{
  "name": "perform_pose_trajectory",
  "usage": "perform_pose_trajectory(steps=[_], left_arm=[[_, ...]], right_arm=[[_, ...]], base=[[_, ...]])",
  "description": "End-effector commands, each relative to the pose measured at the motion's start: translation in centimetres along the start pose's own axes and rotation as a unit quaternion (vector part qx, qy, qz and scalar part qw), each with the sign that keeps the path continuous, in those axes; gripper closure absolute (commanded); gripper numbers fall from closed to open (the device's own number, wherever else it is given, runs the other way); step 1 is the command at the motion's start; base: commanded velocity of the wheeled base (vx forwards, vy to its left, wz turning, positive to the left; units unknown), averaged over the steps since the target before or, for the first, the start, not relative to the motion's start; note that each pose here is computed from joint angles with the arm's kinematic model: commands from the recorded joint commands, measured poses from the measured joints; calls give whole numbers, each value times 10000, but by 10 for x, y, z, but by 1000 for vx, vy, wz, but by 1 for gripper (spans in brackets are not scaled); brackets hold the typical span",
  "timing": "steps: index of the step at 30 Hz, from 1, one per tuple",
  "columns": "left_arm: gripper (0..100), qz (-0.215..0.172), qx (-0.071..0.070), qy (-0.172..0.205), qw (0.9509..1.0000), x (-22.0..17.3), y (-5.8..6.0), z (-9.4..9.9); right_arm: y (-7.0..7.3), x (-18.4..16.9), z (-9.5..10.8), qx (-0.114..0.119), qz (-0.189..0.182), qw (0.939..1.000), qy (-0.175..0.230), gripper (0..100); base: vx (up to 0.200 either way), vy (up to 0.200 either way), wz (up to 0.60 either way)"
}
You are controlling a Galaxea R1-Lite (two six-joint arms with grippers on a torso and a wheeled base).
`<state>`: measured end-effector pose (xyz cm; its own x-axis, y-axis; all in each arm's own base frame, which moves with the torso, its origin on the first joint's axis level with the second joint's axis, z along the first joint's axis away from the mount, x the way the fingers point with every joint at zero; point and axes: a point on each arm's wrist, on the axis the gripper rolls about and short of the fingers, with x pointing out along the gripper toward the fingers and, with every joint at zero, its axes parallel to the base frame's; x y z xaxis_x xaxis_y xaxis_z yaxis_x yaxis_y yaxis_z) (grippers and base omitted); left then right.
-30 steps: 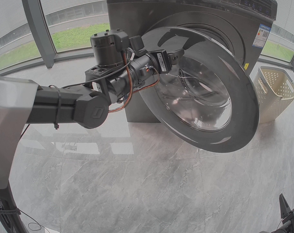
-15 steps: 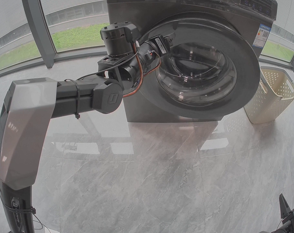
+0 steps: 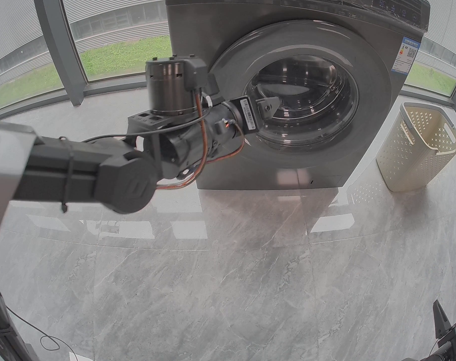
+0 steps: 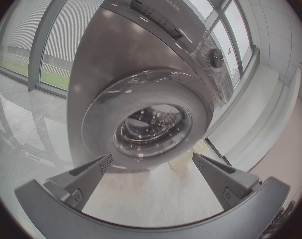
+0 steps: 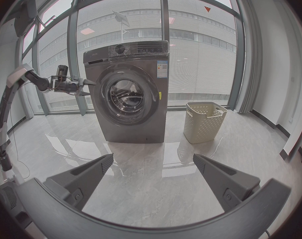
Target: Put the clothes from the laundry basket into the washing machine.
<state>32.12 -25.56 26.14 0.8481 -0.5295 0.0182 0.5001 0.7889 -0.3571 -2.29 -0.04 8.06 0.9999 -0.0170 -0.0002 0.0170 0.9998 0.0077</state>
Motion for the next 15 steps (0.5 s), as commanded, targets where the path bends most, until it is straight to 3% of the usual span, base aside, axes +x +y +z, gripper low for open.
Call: perform_pose_trajectory(steps=[1,4,9,12,13,15], left_arm=[[0,-589,505,521,9956,-198,9,8],[0,-579,733,501,9944,-241,22,-3],[0,-429,1204,501,9905,-315,51,-39],[0,-276,1307,435,9901,-335,61,-50],[0,41,1365,249,9903,-352,71,-58],[0,321,1393,137,9896,-363,77,-65]], right_arm=[[0,1,-5,-1,0,10000,53,0],[0,1,-5,-1,0,10000,53,0],[0,1,-5,-1,0,10000,53,0],[0,1,-5,-1,0,10000,53,0],[0,1,-5,-1,0,10000,53,0],[0,1,-5,-1,0,10000,53,0]], base=[[0,0,0],[0,0,0],[0,0,0],[0,0,0],[0,0,0],[0,0,0]])
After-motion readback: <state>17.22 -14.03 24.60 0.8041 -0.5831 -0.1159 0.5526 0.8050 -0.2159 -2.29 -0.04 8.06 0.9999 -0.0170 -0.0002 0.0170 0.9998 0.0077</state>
